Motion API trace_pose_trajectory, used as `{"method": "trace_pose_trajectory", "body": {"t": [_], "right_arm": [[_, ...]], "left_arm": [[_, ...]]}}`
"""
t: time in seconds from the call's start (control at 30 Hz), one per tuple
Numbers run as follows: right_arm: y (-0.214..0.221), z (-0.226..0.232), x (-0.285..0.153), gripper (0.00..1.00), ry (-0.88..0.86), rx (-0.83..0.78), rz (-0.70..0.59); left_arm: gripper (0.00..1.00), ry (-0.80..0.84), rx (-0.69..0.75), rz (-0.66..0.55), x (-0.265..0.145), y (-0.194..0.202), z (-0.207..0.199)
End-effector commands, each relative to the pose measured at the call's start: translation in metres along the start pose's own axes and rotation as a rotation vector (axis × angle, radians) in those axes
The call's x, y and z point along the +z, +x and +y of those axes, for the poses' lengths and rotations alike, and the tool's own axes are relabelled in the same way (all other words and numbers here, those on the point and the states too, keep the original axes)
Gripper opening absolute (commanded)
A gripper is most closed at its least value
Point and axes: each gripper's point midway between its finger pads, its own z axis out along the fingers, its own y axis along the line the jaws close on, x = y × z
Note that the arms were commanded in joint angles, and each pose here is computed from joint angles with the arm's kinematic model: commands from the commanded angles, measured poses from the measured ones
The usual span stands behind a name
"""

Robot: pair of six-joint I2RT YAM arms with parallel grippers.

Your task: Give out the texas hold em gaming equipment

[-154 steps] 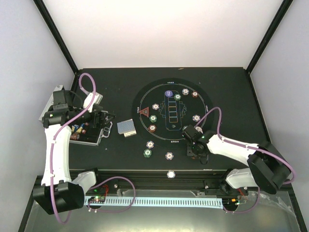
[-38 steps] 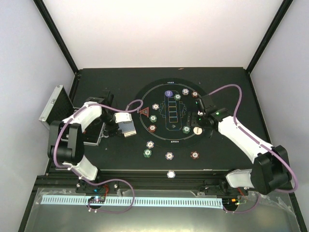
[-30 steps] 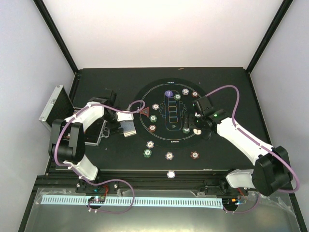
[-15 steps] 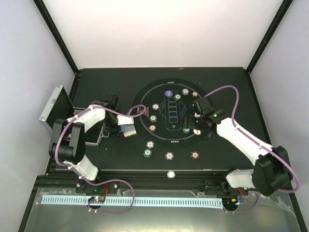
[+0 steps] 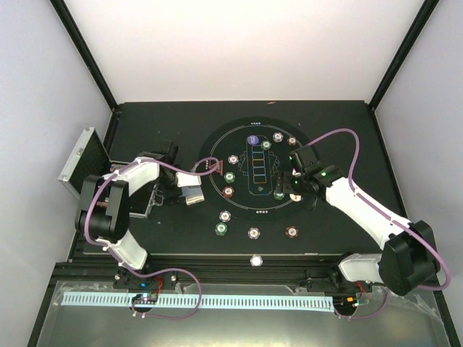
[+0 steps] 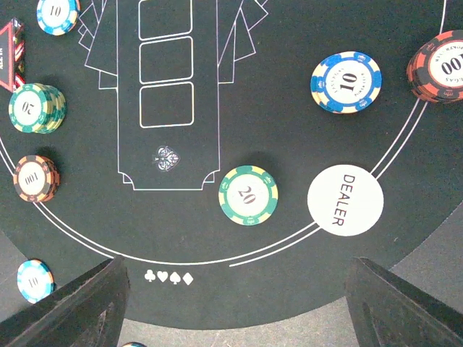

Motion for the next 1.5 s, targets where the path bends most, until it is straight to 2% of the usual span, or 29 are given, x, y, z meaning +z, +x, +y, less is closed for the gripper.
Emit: {"method": "trace_pose_trajectory", "body": {"t": [0.0,0.57,1.47], "right_arm": [[0.0,0.004,-0.003,0.83,-0.021,0.008,-0.014],[0.001,0.004,-0.002,0.8,-0.026,0.007,-0.009],[0.01,0.012,0.001,0.77,-0.07,0.008,0.016]], "left_arm": [[0.99,-0.006,0.007,0.021,0.007,0.001,0.001],[0.98,0.038,0.022,-0.011,0.012,-0.005,-0.004],[0.78,0.036,0.028,0.025,0.02,0.003,-0.001]]}}
